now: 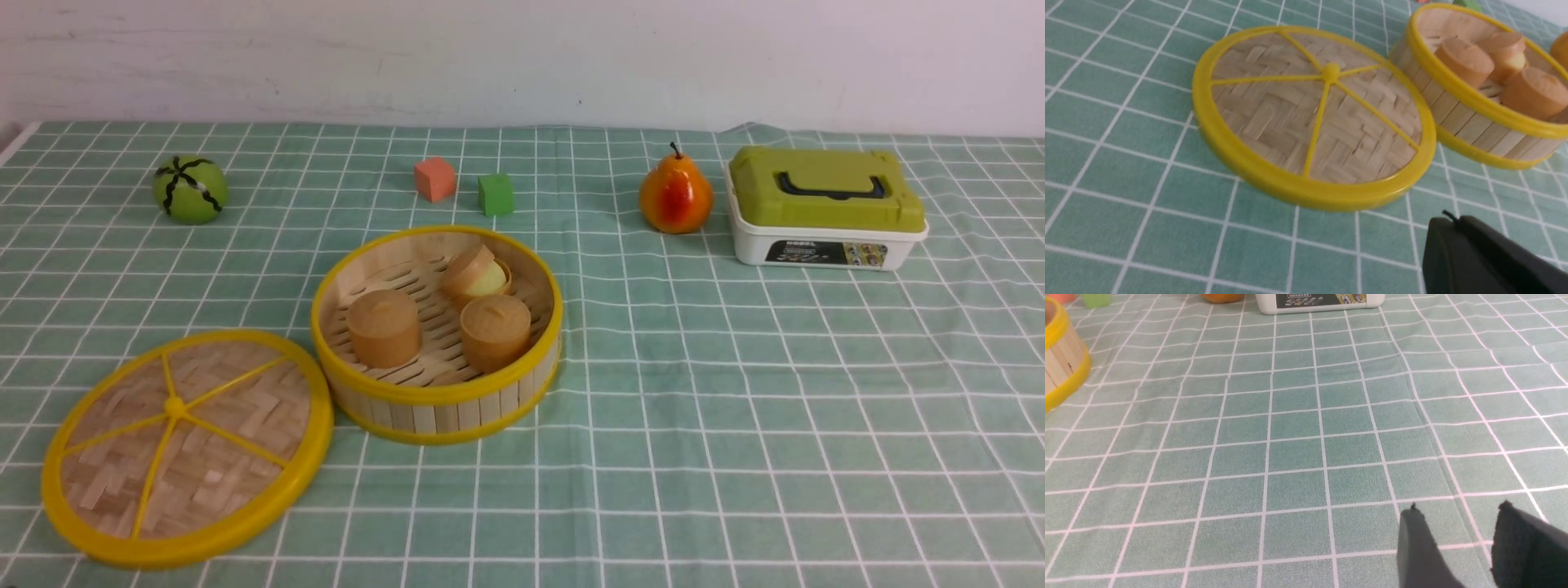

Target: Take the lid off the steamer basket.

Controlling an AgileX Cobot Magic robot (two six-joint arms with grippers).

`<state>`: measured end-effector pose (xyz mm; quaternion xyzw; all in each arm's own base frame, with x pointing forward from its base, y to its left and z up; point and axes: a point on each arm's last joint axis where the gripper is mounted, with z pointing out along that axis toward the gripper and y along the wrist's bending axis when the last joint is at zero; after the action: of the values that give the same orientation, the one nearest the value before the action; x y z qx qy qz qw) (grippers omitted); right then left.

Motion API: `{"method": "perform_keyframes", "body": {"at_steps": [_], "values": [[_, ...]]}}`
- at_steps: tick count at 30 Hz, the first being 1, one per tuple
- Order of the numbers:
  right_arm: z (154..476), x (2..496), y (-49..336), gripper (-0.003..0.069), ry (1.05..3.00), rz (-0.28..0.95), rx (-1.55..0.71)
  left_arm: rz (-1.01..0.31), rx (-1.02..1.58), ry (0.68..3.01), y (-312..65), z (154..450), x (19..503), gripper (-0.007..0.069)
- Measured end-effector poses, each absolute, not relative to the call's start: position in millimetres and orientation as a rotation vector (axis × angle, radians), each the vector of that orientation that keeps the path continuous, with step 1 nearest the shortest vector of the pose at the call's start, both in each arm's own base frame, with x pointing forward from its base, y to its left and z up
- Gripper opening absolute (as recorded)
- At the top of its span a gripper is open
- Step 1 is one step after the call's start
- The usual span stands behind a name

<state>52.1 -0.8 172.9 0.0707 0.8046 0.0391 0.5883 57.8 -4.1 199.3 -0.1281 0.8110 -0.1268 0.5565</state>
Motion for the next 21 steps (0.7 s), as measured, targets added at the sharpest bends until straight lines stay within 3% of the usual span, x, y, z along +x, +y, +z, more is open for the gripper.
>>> {"method": "perform_keyframes", "body": {"at_steps": [6,21], "values": [[173,52,-1,0.0241,1.874,0.091,0.165,-0.278,-0.3,1.901,-3,169,52,-0.0013],[173,52,-1,0.0241,1.874,0.091,0.165,-0.276,-0.303,1.886,-2,168,52,-0.0002]]}}
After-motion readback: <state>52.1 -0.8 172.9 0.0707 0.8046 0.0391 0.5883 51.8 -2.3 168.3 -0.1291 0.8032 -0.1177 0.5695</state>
